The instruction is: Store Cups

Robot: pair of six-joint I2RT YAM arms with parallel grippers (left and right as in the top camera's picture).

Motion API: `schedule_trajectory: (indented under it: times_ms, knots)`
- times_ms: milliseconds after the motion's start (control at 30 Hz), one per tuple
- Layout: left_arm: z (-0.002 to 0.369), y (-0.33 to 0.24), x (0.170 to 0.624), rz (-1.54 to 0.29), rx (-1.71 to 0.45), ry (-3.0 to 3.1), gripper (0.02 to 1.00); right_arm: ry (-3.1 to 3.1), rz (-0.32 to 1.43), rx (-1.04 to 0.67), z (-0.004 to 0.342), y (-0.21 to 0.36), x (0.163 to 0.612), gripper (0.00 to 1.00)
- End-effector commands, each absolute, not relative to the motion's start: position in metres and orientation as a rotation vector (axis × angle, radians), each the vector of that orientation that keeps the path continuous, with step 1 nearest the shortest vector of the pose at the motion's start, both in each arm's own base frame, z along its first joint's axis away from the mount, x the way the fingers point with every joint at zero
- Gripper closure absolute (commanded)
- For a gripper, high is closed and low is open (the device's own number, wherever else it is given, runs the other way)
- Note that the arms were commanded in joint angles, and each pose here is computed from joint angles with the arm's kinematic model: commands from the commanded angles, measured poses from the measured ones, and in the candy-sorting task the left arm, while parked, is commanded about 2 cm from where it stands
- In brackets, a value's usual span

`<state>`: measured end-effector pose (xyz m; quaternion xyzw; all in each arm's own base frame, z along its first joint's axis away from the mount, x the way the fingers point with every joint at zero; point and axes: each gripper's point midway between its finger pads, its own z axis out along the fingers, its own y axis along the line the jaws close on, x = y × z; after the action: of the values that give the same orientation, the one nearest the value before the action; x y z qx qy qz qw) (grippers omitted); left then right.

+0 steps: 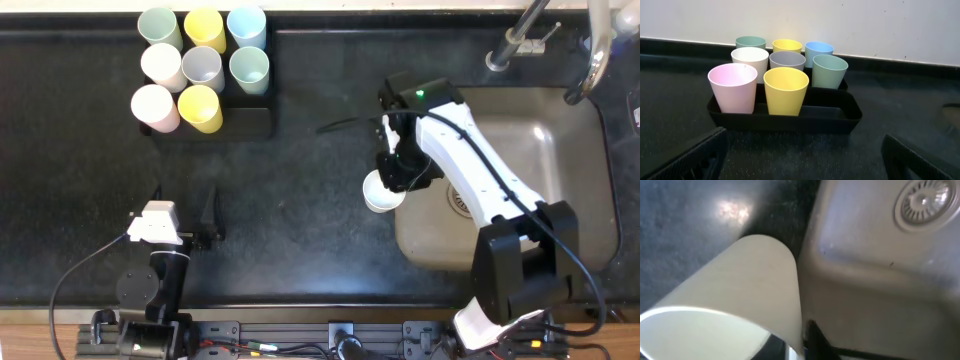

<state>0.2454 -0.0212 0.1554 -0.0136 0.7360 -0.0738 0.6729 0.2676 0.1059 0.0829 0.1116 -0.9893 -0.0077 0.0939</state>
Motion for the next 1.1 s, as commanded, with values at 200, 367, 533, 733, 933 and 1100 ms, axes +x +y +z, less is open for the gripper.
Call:
schedule_trajectory:
  times_ms: [200,367,533,733,933,1100]
  knots:
    - [0.156,-0.019,0.245,-0.145,-0.024,1.652,0.018,-2.963,-0.054,0.34,0.088,0.112,0.271,0.956]
    - [0.156,-0.019,0.245,-0.145,-0.024,1.652,0.018,-3.184,-0.161,0.302,0.152,0.129,0.3,0.956]
    - [0.156,-0.019,0.245,-0.145,-0.024,1.652,0.018,-3.454,-0.349,0.198,0.248,0.158,0.341,0.958]
    - [0.156,-0.019,0.245,-0.145,-0.024,1.652,0.02,-3.566,-0.544,0.388,0.298,0.227,0.37,0.958]
    - [0.156,-0.019,0.245,-0.145,-0.024,1.652,0.02,-3.514,-0.582,0.521,0.276,0.286,0.387,0.956]
    - [0.156,-0.019,0.245,-0.145,-0.024,1.652,0.018,-3.451,-0.525,0.51,0.225,0.312,0.401,0.956]
